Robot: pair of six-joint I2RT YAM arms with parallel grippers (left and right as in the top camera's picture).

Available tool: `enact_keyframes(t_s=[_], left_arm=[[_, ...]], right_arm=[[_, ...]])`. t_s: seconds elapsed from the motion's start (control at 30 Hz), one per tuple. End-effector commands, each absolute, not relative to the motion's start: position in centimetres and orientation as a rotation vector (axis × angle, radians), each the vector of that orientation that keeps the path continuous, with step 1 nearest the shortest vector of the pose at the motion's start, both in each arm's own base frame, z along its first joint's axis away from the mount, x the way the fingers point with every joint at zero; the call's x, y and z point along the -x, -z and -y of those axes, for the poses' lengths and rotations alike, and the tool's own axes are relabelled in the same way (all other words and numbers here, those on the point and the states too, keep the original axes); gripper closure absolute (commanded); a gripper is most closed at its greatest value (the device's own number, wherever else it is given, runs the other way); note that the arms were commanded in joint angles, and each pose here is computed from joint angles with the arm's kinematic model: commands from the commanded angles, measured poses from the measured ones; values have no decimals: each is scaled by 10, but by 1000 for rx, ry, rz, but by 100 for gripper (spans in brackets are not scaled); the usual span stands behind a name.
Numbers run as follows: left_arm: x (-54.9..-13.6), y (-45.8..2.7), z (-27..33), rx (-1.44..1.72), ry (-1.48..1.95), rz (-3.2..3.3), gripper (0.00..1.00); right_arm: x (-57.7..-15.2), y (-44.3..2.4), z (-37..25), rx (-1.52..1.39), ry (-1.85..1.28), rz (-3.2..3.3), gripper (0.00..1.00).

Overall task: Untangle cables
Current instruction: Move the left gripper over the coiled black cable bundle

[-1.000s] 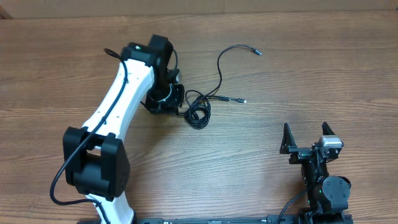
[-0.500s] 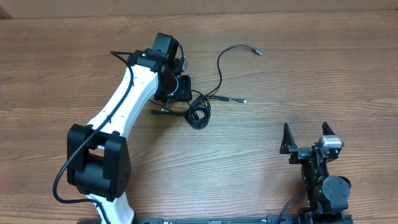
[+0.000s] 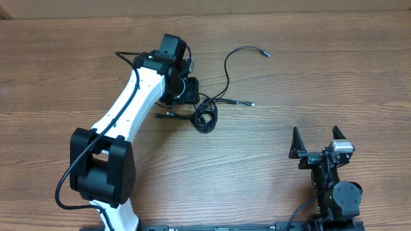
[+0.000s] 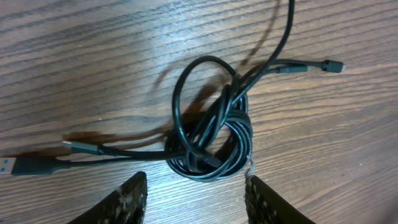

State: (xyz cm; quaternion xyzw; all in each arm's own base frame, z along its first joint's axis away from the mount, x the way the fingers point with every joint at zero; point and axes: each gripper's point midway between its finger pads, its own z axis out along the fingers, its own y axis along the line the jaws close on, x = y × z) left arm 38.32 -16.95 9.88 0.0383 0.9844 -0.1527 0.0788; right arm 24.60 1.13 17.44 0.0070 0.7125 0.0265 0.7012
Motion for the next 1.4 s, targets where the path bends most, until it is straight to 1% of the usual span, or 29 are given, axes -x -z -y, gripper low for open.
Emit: enact_keyframes(t_s=[0.0,0.17,0.3,0.37,0.53,0.63,0.7,0.87,0.97,1.0,1.03,1.13,1.2,1.23,1.3,1.33,1.37], left_arm=[[-385,-92,166,-114,396,-2954,48],[-385,-92,166,-114,395,-2953,46],[-385,-92,166,-114,395,-2950,42],[-384,-92,170,-127,396,-2951,42],[-385,-92,170,-132,385,-2946,33],[-386,-92,169,-131,378,-2940,30],[-389,-91,165,-129,325,-2931,23],[-394,-92,166,-84,327,-2912,21],[-395,-93,167,-84,329,-2906,23],[-393,-92,166,-85,326,-2916,27],[-392,-90,166,-96,323,-2920,40],[-388,-83,164,-98,317,-2936,73],[-389,-78,165,-94,323,-2924,86],[-389,-72,165,-91,330,-2919,96],[-390,-67,166,-45,340,-2912,95],[-391,-65,166,-46,342,-2906,81],[-391,-65,166,-48,341,-2905,73]], right_arm=[[-246,-172,-12,-22,-64,-1585,0],[-246,-172,-12,-22,-64,-1585,0],[-246,-172,-12,-22,-64,-1585,0],[-246,-172,-12,-22,-64,-1585,0],[-246,-172,-12,-22,-64,-1585,0],[-246,-172,-12,-22,-64,-1585,0],[-246,-172,-12,-22,-64,-1585,0],[-246,-172,-12,-22,-64,-1585,0],[-246,-172,-12,-22,-64,-1585,0],[-246,-172,-12,-22,-64,-1585,0],[-246,-172,-12,-22,-64,-1585,0],[-246,-172,-12,-22,-64,-1585,0],[-246,-172,-12,-22,-64,-1585,0],[-246,-172,-12,-22,-64,-1585,0],[-246,-172,-12,-22,-64,-1585,0],[-246,-172,-12,-22,-64,-1585,0],[-246,-172,-12,-22,-64,-1585,0]])
